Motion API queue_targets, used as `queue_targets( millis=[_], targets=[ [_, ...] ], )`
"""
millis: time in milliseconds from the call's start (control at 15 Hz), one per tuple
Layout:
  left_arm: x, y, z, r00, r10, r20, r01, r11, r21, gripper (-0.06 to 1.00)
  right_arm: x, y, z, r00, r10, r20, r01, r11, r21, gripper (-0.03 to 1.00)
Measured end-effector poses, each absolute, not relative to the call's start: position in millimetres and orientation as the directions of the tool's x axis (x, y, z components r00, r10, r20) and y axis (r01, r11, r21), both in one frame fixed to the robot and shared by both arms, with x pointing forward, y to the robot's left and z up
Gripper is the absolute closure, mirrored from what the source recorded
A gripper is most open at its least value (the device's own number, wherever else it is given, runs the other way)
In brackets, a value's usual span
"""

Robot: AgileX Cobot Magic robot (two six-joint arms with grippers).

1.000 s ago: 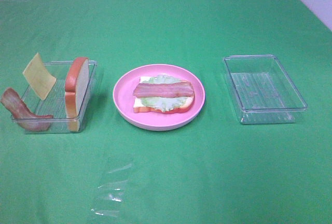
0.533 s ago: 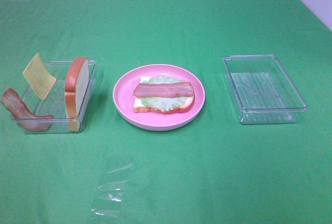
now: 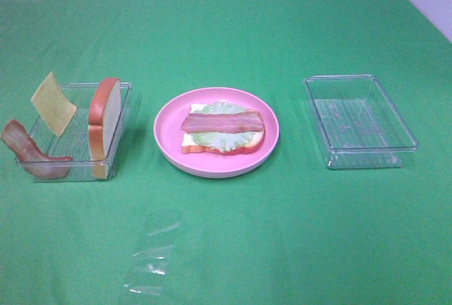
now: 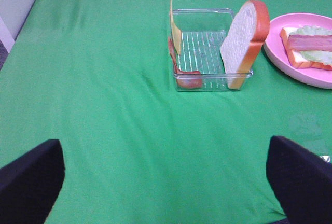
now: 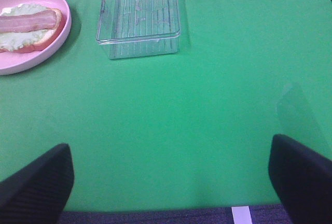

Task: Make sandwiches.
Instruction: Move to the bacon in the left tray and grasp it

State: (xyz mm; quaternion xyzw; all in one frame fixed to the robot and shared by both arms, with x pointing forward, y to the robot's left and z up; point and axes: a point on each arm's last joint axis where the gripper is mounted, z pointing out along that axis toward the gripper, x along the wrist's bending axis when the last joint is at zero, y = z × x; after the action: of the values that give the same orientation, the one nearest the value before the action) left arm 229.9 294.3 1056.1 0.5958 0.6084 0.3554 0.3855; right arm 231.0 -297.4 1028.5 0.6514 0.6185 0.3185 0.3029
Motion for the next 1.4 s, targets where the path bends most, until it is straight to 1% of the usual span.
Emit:
queue_targets(
  millis=[200, 267, 400, 533, 667, 800, 867, 1000, 1067, 1267, 1400],
  targets=[
    [231, 294, 1056, 0.007, 0.999, -0.046, 0.460, 0.038, 0.887, -0.03, 231, -297, 1029, 0.032, 0.999, 0.040, 0.613, -0.051, 0.789, -0.01],
    [236, 295, 1057, 0.006, 0.999, -0.048, 0.491, 0.039, 0.871, -0.03, 231, -297, 1029, 0.032, 0.999, 0.040, 0.613, -0.051, 0.789, -0.01],
    [246, 296, 1061, 0.010, 1.000, -0.029, 0.584, 0.018, 0.812, -0.03, 231, -297, 1029, 0.032, 0.999, 0.040, 0.613, -0.051, 0.789, -0.01],
    [265, 300, 1073, 0.008, 1.000, 0.009, 0.717, -0.012, 0.697, -0.03, 231, -297, 1029, 0.032, 0.999, 0.040, 0.613, -0.051, 0.789, -0.01],
    [287, 302, 1089, -0.008, 1.000, 0.005, 0.765, 0.003, 0.644, -0.03, 231, -297, 1029, 0.032, 0.999, 0.040, 0.613, -0.051, 0.789, -0.01],
    [323, 307, 1097, -0.052, 0.998, 0.030, 0.836, 0.027, 0.548, -0.03, 231, -297, 1029, 0.032, 0.999, 0.040, 0.613, -0.051, 0.789, -0.01],
    [367, 310, 1097, -0.086, 0.996, 0.036, 0.902, 0.063, 0.427, -0.03, 231, -297, 1029, 0.032, 0.999, 0.040, 0.613, -0.051, 0.789, -0.01],
    [401, 310, 1092, -0.087, 0.996, 0.033, 0.937, 0.070, 0.342, -0.03, 231, -297, 1029, 0.032, 0.999, 0.040, 0.613, -0.051, 0.789, -0.01],
    [426, 309, 1085, -0.077, 0.997, 0.018, 0.958, 0.069, 0.280, -0.03, 231, -297, 1029, 0.032, 0.999, 0.040, 0.613, -0.051, 0.789, -0.01],
    [484, 307, 1067, -0.050, 0.999, -0.014, 0.984, 0.052, 0.168, -0.03, 231, -297, 1029, 0.032, 0.999, 0.040, 0.613, -0.051, 0.789, -0.01],
    [519, 305, 1054, -0.048, 0.999, -0.016, 0.986, 0.049, 0.158, -0.03, 231, -297, 1029, 0.032, 0.999, 0.040, 0.613, -0.051, 0.789, -0.01]
  ],
)
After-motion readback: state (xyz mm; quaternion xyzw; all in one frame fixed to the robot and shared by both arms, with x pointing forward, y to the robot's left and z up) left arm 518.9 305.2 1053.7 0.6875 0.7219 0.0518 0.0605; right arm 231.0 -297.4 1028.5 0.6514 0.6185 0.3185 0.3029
